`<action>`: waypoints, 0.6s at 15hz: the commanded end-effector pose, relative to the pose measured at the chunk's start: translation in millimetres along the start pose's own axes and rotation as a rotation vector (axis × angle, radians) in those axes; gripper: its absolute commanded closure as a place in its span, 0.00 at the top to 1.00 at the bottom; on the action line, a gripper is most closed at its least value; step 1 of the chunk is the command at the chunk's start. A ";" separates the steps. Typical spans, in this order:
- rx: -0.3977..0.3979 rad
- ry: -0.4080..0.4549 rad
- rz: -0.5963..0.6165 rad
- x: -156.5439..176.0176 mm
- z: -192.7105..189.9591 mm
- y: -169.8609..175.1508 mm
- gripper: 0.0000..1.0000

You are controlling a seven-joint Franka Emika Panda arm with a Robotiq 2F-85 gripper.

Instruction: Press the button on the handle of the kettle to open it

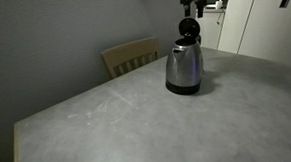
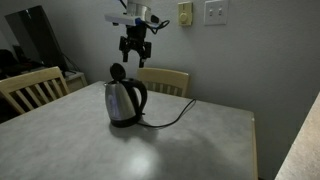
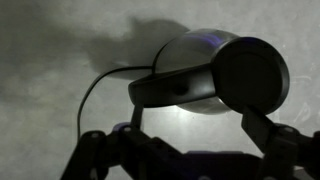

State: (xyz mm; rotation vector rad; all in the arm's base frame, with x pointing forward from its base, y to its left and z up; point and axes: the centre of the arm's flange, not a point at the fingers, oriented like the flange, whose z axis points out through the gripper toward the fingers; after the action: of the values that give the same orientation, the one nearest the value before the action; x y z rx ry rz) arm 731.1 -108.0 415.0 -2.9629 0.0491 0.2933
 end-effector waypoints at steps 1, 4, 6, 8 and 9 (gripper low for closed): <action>0.019 -0.003 -0.047 -7.3 3.4 5.9 1.00; 0.030 -0.007 -0.086 -9.2 4.2 6.9 1.00; 0.007 -0.003 -0.066 0.2 2.3 2.1 1.00; 0.008 -0.003 -0.078 0.1 2.2 3.2 1.00; 0.008 -0.003 -0.080 0.1 2.2 3.4 1.00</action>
State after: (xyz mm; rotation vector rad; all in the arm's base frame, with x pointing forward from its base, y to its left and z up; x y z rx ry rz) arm 730.5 -111.0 412.3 -2.9476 -0.0678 0.2863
